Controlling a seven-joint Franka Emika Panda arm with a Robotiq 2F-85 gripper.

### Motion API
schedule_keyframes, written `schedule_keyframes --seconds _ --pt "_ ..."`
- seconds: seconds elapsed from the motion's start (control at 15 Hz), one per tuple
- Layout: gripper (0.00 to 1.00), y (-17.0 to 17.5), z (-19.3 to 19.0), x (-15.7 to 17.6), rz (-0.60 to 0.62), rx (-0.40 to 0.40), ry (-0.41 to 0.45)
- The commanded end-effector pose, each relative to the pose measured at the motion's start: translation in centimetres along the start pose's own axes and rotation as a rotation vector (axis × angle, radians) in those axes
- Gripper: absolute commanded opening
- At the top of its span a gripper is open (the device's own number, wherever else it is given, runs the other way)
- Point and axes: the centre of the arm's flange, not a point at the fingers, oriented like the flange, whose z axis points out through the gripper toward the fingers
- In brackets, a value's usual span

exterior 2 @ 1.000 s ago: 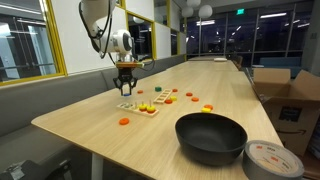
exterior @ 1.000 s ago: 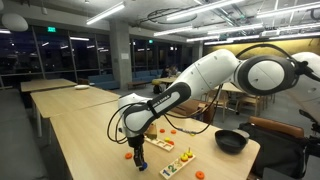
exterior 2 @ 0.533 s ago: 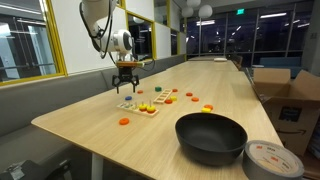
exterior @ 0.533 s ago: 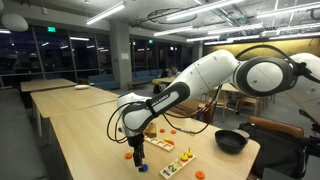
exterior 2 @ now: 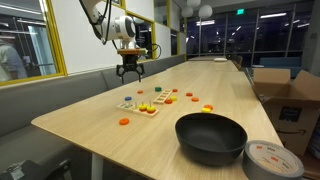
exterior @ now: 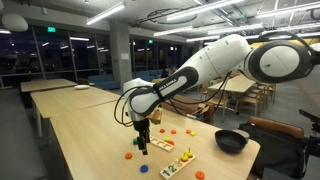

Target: Put the round blue block on the table

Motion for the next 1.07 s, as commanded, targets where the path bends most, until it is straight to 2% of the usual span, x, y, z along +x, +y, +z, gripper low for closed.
schedule_keyframes --seconds 0.0,0.27,0.53,0.8,1.0 --pt "1.00 -0.5 -4.5 -7.8 0.180 -0.028 -0.045" --pt "1.00 -0.9 -7.6 -14.4 0.386 -0.017 -0.102" --pt "1.00 -2.3 -9.2 -21.3 0.557 0.012 -0.113" --pt "1.00 -3.3 -9.1 -28.1 0.690 0.062 -0.105" --pt "1.00 -3.9 -8.4 -31.8 0.769 0.083 -0.114"
